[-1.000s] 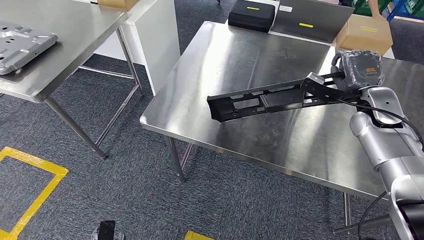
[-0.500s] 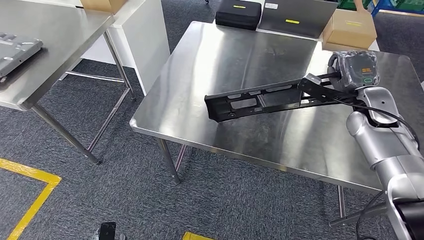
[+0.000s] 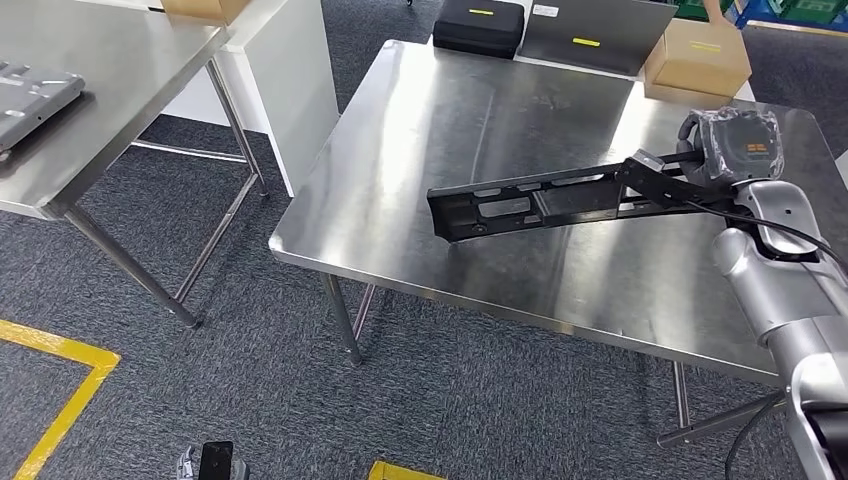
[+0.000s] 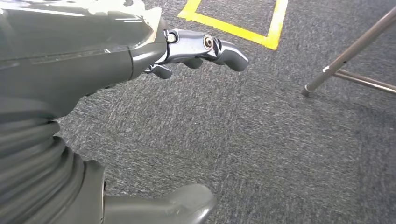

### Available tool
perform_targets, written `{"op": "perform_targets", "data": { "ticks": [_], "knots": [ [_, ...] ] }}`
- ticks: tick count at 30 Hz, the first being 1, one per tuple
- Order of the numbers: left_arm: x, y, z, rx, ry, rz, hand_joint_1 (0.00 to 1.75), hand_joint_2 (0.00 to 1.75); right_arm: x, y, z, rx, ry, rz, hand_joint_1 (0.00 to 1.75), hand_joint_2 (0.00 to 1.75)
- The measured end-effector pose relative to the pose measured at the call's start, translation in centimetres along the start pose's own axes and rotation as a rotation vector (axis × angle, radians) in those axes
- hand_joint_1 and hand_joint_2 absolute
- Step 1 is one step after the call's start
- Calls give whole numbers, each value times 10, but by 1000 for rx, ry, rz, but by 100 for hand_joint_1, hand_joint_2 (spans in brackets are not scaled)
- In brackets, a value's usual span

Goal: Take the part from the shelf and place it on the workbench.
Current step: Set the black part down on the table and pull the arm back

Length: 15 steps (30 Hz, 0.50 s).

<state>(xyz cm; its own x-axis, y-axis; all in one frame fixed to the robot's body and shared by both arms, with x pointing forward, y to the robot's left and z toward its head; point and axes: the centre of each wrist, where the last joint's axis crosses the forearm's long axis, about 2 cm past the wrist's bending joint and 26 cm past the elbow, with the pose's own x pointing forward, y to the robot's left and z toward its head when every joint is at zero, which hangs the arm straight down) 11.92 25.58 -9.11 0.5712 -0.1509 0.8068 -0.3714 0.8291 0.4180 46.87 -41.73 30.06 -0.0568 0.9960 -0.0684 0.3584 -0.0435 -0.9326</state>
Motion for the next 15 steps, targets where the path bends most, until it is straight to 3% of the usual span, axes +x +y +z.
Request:
{"op": "perform_targets", "data": {
  "ticks": [15],
  "knots": [
    [1, 1, -1, 11, -23, -7, 0, 175, -3, -1, -2, -1, -13, 1, 152, 175]
  ]
}}
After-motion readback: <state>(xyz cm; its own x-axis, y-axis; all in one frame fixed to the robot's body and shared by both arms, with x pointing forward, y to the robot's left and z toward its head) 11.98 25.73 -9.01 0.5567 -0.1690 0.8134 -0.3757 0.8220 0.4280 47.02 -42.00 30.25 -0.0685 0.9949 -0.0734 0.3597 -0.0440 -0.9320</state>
